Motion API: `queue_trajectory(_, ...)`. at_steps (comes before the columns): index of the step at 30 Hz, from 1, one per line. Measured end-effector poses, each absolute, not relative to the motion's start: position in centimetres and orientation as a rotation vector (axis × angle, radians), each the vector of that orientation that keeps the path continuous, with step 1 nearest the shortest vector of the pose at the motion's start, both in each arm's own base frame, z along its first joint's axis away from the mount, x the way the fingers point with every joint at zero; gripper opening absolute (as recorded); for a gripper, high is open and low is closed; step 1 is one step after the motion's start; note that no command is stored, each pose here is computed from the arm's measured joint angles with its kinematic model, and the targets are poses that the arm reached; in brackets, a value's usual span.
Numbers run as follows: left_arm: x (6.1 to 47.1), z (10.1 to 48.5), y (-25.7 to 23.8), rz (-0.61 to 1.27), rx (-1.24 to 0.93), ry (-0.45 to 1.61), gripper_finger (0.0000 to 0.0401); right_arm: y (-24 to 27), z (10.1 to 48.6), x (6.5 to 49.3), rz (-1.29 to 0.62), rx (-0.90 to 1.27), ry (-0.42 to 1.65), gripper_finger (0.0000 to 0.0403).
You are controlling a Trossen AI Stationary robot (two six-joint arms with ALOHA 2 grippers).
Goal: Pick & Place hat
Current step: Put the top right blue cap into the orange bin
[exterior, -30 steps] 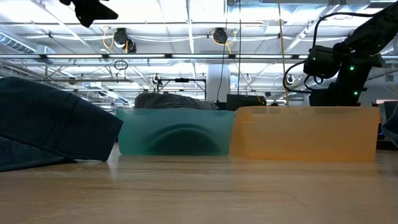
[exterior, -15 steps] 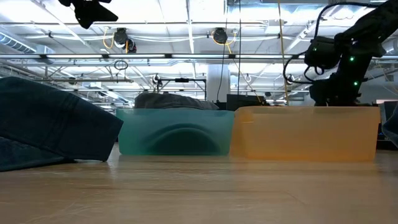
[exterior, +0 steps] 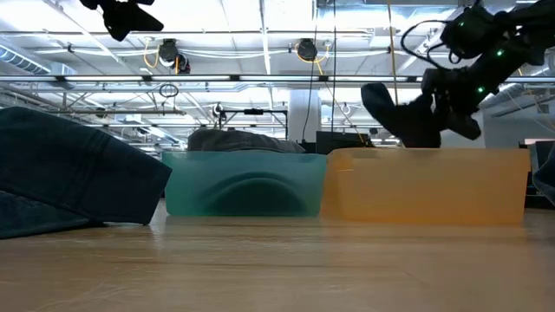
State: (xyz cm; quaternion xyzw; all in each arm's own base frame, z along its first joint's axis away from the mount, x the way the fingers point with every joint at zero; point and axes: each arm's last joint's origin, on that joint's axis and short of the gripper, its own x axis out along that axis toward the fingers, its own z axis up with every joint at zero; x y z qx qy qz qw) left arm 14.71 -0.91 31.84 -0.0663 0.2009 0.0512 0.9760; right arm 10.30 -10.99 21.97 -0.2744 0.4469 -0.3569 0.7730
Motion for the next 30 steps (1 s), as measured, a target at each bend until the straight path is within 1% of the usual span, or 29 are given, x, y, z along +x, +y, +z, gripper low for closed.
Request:
queue_trajectory(6,14.7,31.9,-0.9,0.11,-0.131,0.404,0.0258,-10.6,23.4,11.2,-0.749,-0.462,0.66,0.0)
queue_trajectory(12,14.7,31.9,-0.9,0.105,-0.111,0.405,0.0258,-10.4,24.2,12.2,-0.704,-0.322,0.456,0.0)
queue_trajectory(17,14.7,31.9,-0.8,0.117,-0.081,0.405,0.0258,-10.3,24.8,12.8,-0.628,-0.149,0.288,0.0)
queue_trajectory(23,14.7,31.9,-0.8,0.136,-0.019,0.404,0.0258,-10.2,25.3,13.5,-0.491,-0.023,0.168,0.0)
queue_trajectory(30,14.7,31.9,-0.6,0.208,-0.054,0.392,0.0262,-10.4,25.5,14.3,-0.38,0.006,0.111,0.0)
